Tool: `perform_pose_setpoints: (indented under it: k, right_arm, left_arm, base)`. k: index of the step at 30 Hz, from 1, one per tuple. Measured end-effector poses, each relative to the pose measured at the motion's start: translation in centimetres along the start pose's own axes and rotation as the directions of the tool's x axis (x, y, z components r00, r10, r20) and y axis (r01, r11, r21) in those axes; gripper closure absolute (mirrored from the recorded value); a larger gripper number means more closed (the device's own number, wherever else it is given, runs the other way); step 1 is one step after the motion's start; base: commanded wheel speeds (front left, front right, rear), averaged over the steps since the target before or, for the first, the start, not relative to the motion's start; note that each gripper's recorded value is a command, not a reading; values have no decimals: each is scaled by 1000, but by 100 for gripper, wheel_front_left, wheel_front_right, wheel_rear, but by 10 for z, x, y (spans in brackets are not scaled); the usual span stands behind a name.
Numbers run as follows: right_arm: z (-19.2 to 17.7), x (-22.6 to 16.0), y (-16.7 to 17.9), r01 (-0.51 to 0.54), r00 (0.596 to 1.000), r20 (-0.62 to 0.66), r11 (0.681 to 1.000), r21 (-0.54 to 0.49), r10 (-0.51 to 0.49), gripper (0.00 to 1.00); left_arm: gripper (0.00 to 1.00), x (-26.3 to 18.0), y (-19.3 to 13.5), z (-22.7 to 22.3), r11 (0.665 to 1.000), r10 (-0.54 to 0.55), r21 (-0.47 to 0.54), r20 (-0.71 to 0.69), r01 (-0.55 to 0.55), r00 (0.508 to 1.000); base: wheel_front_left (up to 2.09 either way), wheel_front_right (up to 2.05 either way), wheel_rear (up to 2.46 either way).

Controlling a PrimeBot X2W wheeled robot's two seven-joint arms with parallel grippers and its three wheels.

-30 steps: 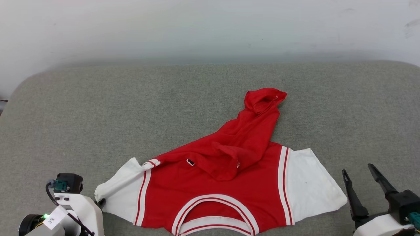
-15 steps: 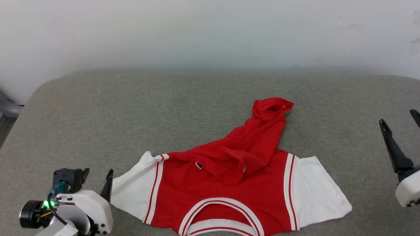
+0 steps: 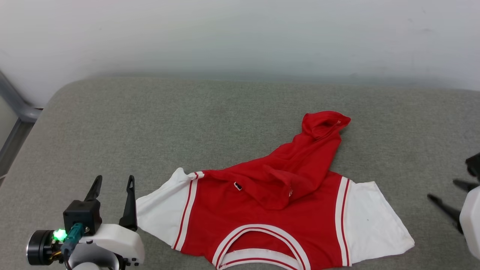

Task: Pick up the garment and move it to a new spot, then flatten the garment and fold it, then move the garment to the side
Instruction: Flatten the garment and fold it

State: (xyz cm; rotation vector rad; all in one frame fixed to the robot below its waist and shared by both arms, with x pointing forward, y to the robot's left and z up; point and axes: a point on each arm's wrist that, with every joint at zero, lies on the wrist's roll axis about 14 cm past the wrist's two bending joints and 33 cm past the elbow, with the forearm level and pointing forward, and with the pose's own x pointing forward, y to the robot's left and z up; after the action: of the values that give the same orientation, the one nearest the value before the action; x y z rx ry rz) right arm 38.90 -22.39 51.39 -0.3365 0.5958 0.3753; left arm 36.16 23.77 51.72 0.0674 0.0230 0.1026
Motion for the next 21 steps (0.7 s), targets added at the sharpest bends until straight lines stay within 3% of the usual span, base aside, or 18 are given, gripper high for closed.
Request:
perform_pose_setpoints:
  k: [7, 21]
  right_arm:
    - [-56, 21, 24, -103, 960, -254, 992, 68, 117, 0]
    - [-126, 76, 71, -191, 876, -418, 968, 160, 242, 0]
  left_arm:
    - [0, -7, -1, -1, 999, 35, -12, 30, -35, 999]
    - [0, -1, 4, -20, 997, 70, -13, 7, -70, 998]
  base:
    - [0, 0, 0]
    - [0, 0, 0]
